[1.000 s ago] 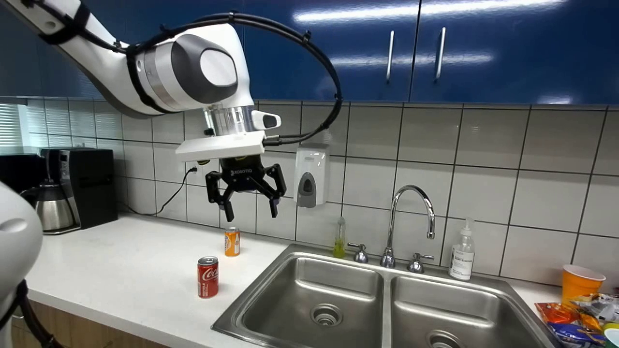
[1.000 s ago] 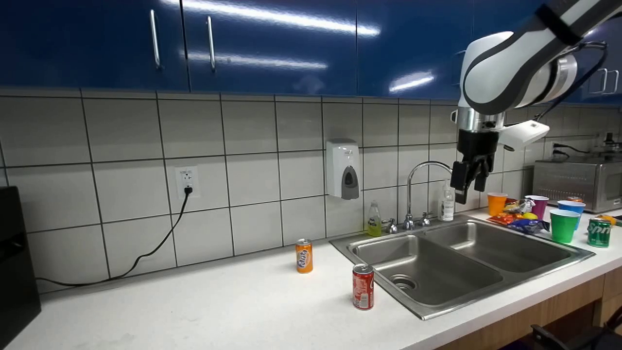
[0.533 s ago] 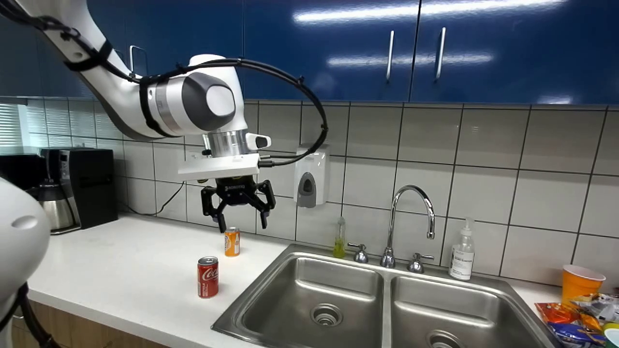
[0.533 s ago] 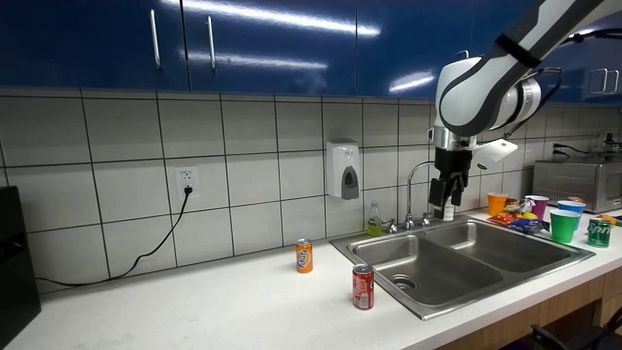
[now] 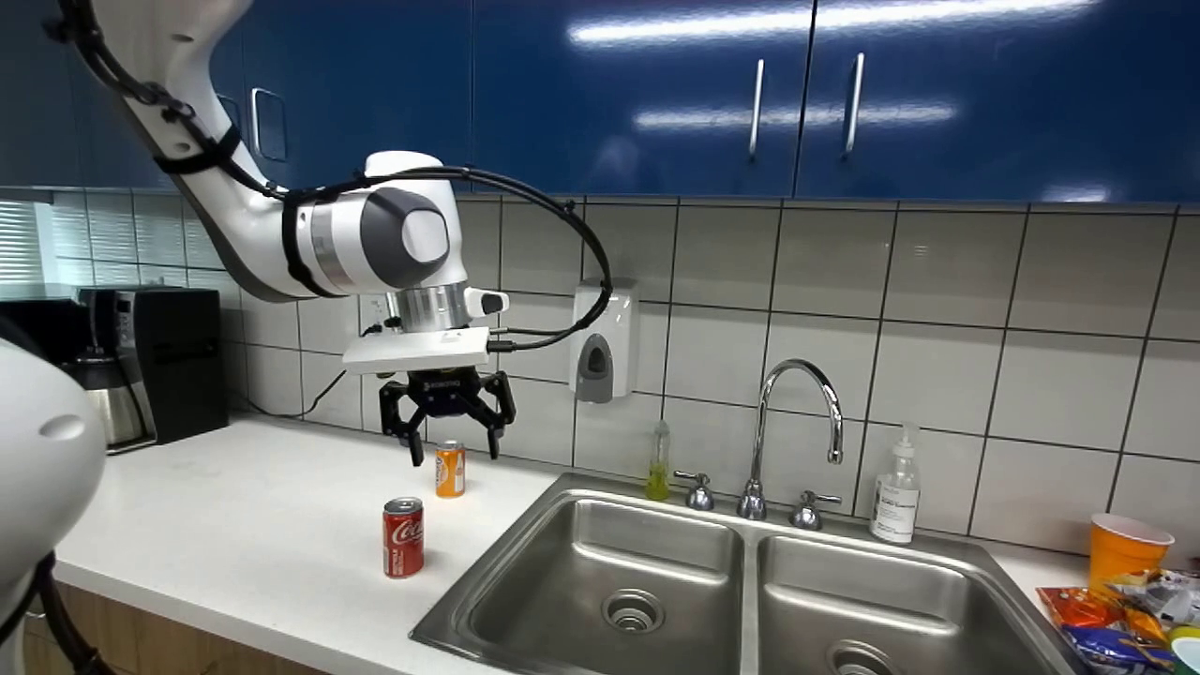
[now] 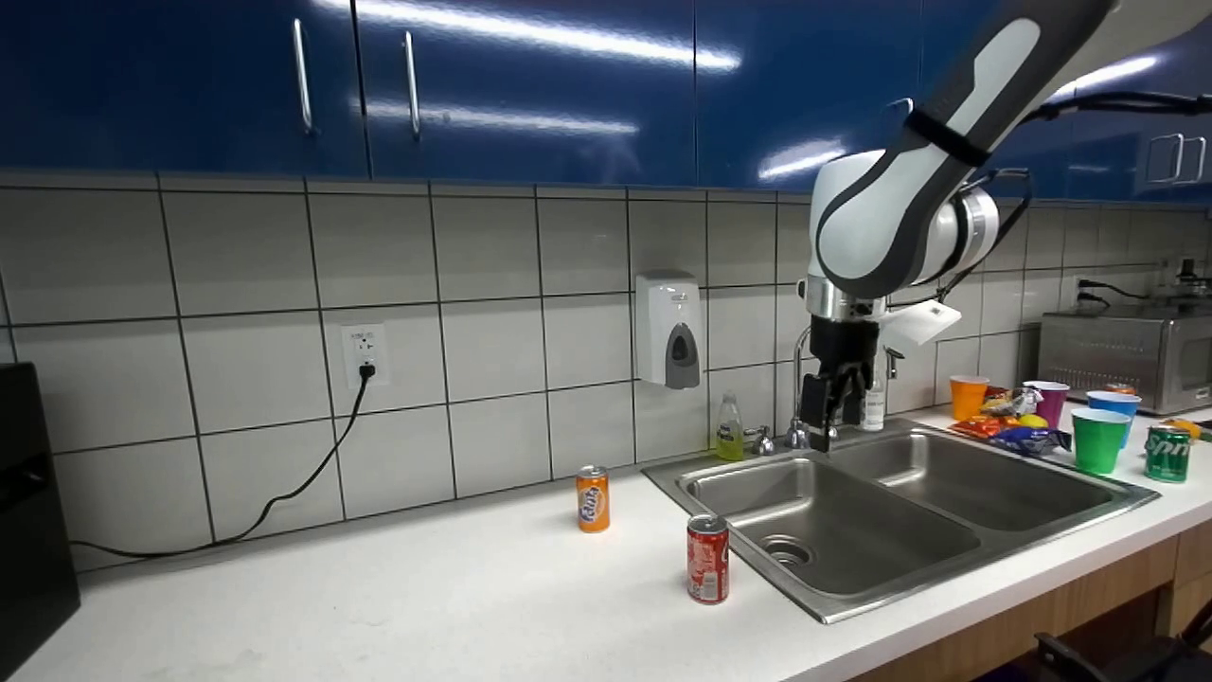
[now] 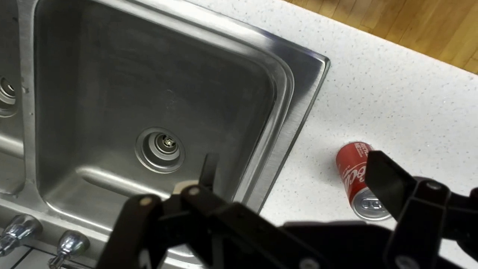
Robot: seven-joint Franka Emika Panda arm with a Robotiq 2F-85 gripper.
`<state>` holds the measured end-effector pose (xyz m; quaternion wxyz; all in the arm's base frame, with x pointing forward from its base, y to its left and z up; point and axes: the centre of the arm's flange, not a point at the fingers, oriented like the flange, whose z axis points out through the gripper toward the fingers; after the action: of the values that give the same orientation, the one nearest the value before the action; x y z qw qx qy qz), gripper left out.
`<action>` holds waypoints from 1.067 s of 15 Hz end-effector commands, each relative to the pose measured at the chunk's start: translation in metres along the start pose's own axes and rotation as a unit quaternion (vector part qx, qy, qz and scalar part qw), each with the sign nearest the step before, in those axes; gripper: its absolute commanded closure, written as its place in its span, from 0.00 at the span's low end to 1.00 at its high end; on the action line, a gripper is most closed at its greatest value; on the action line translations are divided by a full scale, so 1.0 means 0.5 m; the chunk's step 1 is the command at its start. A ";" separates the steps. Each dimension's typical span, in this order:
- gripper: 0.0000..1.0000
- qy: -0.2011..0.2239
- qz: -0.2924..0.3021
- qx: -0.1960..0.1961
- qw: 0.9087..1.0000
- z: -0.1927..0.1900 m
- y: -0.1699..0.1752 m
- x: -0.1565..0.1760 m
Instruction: Put the red can in the left sink
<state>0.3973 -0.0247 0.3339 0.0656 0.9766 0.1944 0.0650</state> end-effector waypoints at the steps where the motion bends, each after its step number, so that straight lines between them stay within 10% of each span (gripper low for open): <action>1: 0.00 0.007 0.000 0.002 1.000 0.028 -0.022 0.058; 16: 0.00 0.021 -0.034 0.035 0.999 0.108 -0.130 0.181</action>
<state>0.4487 0.0508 0.2851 0.0357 0.9689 0.2345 0.0698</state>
